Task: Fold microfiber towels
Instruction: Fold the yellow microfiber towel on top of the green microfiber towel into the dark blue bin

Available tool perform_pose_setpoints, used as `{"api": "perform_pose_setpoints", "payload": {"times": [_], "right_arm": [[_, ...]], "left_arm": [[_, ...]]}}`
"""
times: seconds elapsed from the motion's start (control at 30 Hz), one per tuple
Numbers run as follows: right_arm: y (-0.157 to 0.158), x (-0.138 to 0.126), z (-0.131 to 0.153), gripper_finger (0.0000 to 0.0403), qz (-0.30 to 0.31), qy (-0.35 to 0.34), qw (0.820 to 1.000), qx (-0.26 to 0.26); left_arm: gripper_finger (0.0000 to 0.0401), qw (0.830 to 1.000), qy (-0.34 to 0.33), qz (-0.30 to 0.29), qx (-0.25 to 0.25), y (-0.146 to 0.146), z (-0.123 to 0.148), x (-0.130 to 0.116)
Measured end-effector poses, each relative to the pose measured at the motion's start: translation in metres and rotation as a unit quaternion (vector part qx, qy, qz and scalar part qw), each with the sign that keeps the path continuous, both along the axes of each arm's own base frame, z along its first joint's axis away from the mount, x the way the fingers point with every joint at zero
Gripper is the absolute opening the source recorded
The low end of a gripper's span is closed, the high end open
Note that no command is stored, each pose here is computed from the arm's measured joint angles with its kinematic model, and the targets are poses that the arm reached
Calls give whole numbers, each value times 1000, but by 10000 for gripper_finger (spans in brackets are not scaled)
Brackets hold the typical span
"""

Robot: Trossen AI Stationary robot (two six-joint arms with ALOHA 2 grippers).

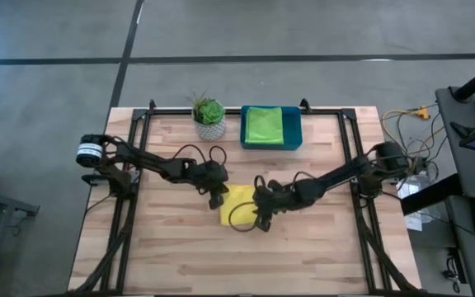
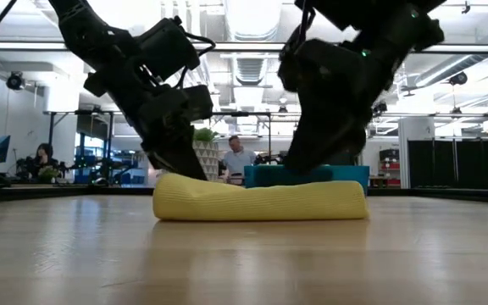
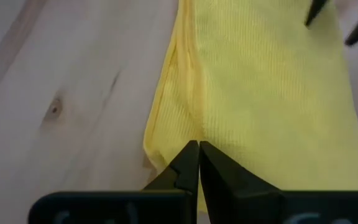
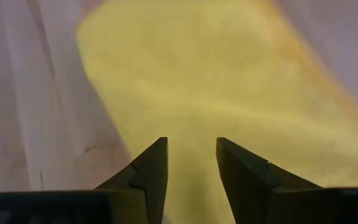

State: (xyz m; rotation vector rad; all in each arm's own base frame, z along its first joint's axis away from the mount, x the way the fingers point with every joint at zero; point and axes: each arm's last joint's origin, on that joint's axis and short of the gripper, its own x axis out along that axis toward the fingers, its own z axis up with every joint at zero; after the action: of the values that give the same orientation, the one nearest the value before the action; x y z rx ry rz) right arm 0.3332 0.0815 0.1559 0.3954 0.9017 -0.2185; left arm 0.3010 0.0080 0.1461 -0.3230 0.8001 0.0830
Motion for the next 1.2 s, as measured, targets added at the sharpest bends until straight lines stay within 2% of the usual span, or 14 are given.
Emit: {"api": "perform_pose_setpoints", "payload": {"times": [0.3, 0.57, 0.77, 0.83, 0.97, 1.07, 1.13, 1.2], "right_arm": [[9, 3, -30, 109, -16, 48, 999, 17], [10, 4, -36, 93, -23, 59, 998, 29], [10, 4, -37, 94, -23, 61, 997, 31], [10, 4, -37, 91, -23, 63, 997, 30], [10, 3, -38, 84, -22, 65, 997, 29], [10, 3, -38, 79, -21, 66, 997, 29], [10, 3, -38, 77, -21, 66, 997, 30], [10, 3, -38, 75, -20, 67, 997, 30]], "left_arm": [[0, 999, 3, -22, 24, 2, -2, -2], [0, 996, 87, 5, 26, 16, -12, -15], [0, 998, 64, -13, 16, 17, 0, -16], [0, 998, 54, -26, -21, 15, 4, -18], [0, 988, 59, -6, -141, 9, 3, -29], [0, 973, 46, 10, -227, 3, -7, -41], [0, 961, 14, 30, -275, -2, -12, -50], [0, 942, -39, 51, -329, -9, -15, -60]]}}
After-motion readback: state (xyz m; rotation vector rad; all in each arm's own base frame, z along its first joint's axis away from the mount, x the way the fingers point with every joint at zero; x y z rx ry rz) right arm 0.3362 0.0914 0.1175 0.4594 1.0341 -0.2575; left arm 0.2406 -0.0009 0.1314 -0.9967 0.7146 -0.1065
